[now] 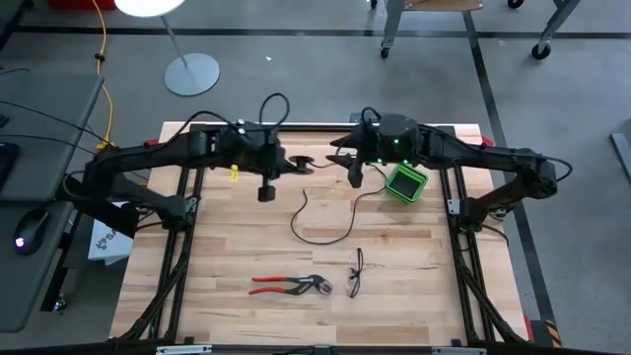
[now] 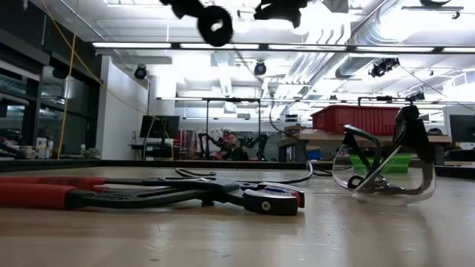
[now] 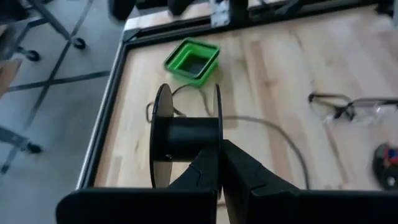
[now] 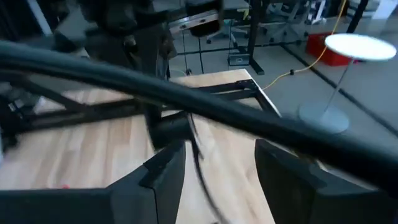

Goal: Coil cords
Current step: Coil the black wire onto the black spool

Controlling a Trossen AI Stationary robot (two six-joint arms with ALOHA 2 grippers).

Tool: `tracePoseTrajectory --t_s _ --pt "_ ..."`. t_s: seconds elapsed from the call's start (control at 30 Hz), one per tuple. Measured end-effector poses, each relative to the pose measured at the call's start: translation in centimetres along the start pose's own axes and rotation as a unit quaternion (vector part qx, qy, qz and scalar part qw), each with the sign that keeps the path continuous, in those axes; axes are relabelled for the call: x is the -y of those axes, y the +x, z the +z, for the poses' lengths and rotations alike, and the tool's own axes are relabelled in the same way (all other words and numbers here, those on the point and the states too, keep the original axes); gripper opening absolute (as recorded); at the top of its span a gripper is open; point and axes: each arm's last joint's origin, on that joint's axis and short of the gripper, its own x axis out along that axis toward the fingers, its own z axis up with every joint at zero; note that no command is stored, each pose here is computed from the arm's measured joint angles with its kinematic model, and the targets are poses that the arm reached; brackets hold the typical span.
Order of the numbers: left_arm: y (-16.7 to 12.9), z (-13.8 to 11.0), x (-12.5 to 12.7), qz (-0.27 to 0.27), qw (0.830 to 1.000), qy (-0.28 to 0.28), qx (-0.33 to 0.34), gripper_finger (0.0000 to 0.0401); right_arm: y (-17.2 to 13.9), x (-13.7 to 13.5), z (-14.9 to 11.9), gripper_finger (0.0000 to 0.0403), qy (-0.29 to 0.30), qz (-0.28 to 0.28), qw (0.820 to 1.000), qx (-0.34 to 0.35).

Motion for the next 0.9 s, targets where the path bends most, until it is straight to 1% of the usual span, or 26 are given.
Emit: tracePoseTrajectory --t_s 0.07,0.27,0.5,0.63,0.9 --pt "0.7 0.6 0.0 -0.004 1.000 -0.008 -0.001 0.0000 0.3 0.0 0.1 0.0183 -0.020 -0.002 1.000 -0.004" --pt "2.0 1.5 -0.1 -0.004 1.000 -0.018 0.001 0.0000 0.3 -0.4 1.0 0.0183 -0.045 0.009 0.999 0.001" --pt "2.2 1.9 -0.2 0.001 0.999 -0.026 0.021 0.0000 0.3 -0.4 0.3 0.0179 -0.061 0.015 0.997 -0.034" --pt "2.2 2.0 -0.2 -0.004 0.999 -0.026 0.031 0.0000 0.4 -0.4 0.3 0.0162 -0.062 0.015 0.997 -0.034" --pt "2.2 2.3 -0.3 -0.008 0.998 -0.043 0.047 0.0000 0.3 -0.7 0.1 0.0113 -0.074 0.027 0.996 -0.044"
